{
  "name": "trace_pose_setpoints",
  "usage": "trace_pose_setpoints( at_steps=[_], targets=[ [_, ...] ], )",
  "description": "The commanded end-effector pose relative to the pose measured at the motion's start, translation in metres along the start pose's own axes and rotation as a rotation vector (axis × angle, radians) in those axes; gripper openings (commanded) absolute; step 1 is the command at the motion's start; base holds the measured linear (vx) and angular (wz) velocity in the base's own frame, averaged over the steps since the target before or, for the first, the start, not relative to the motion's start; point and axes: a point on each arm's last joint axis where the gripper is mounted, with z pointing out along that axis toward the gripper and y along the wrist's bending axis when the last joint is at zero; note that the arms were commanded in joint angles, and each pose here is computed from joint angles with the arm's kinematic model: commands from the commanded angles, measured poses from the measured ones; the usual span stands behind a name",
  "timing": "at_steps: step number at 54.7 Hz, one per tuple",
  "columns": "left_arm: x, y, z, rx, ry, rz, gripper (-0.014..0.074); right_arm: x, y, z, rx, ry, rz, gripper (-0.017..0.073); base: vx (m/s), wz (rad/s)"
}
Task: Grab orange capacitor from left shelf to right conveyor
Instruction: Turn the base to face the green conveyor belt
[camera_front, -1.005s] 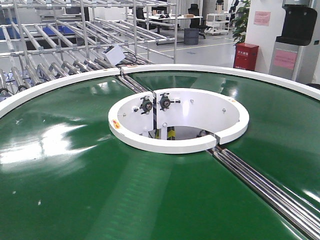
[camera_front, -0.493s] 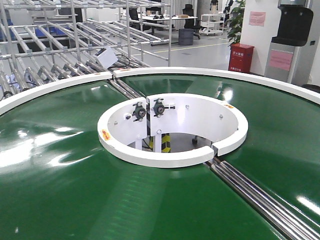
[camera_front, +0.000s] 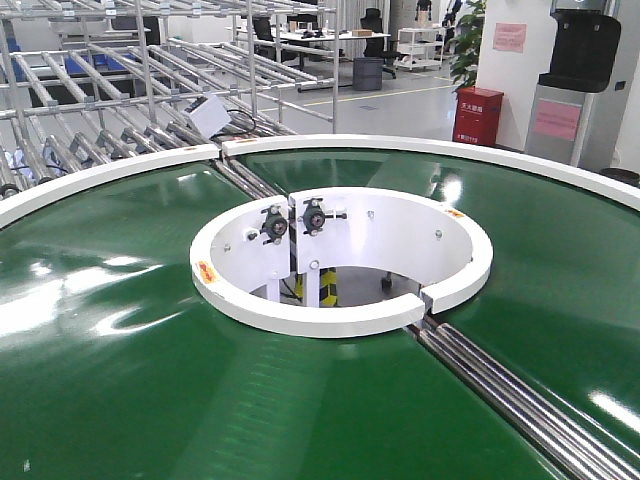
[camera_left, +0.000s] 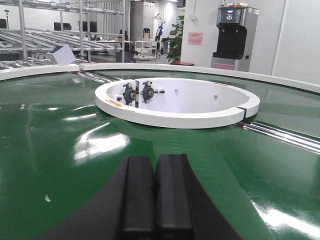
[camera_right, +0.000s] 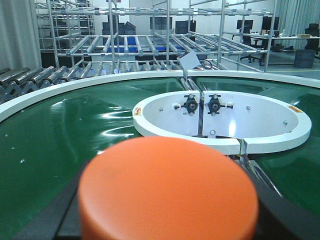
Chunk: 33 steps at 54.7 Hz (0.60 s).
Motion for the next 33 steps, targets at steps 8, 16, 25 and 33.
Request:
trace_pose_setpoints(
  at_steps=[8,16,25,33],
  targets=[
    [-0.018,-0.002,-0.002,0.017,-0.114,-0.011,-0.0006,-0.016,0.001,-0.001,-0.008,-0.104,-0.013,-0.0007,0.0,0.0],
    [-0.018,-0.002,-0.002,0.017,-0.114,-0.011,-0.0006,-0.016,0.001,-0.001,-0.009,-0.11,-0.011,-0.0007,0.0,0.0],
    [-0.018,-0.002,-0.002,0.017,-0.114,-0.011,-0.0006,-0.016,0.001,-0.001,-0.012,-0.112,-0.005,-0.0007,0.0,0.0],
    [-0.018,-0.002,-0.002,0.017,-0.114,-0.011,-0.0006,-0.013,0.002,0.01,-0.009,-0.105,-0.049,-0.0007,0.0,0.0]
  ],
)
